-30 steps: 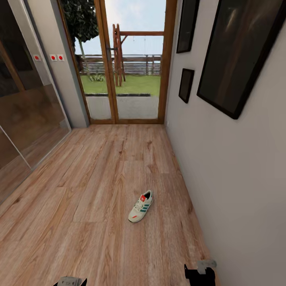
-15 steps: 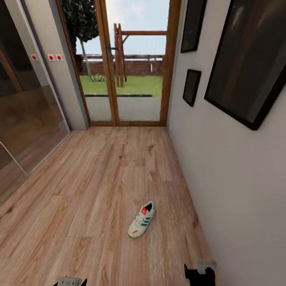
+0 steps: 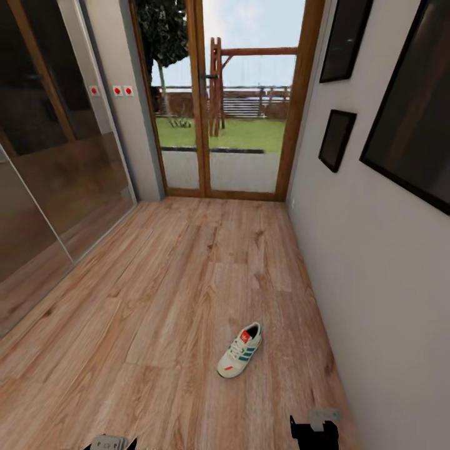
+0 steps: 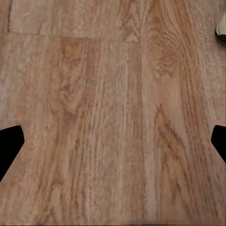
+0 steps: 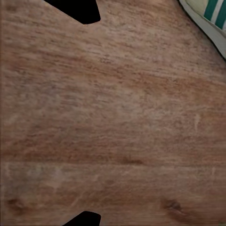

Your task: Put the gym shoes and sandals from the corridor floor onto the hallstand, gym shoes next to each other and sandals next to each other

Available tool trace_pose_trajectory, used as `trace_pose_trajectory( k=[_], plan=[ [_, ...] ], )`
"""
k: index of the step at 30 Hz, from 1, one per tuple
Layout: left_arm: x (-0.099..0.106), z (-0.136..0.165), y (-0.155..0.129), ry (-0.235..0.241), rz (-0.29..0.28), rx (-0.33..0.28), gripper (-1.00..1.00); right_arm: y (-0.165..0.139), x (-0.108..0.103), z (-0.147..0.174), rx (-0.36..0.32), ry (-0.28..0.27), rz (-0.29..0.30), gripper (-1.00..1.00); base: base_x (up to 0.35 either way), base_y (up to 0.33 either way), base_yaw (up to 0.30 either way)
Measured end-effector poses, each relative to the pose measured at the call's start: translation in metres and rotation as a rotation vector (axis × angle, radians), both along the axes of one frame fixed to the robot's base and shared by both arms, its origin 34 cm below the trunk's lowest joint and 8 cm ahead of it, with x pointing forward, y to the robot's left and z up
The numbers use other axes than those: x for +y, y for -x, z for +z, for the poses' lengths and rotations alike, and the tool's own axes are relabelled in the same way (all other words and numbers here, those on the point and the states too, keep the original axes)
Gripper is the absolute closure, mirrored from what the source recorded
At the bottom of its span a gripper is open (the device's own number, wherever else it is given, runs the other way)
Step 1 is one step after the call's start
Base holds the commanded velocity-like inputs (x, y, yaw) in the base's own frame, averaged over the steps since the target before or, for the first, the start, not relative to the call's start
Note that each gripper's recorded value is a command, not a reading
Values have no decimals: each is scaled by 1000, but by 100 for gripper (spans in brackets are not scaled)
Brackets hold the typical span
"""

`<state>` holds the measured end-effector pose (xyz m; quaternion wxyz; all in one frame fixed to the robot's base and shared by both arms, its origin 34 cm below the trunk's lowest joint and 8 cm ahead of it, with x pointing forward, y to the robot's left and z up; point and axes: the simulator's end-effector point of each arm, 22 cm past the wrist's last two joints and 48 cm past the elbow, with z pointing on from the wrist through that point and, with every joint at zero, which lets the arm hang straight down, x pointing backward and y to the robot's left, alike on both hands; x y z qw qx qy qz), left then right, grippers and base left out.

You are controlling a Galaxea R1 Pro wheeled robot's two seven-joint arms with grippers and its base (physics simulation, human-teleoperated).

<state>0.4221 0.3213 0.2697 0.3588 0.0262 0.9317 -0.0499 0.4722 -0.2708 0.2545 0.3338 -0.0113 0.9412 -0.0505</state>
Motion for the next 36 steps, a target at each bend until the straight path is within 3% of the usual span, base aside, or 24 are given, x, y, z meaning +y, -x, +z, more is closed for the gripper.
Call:
trace_pose_trajectory(
  k=[36],
  plan=[
    [-1,0,0,1,0,0,-100,0,0,0,0,0,0,-100,0,0,277]
  ],
)
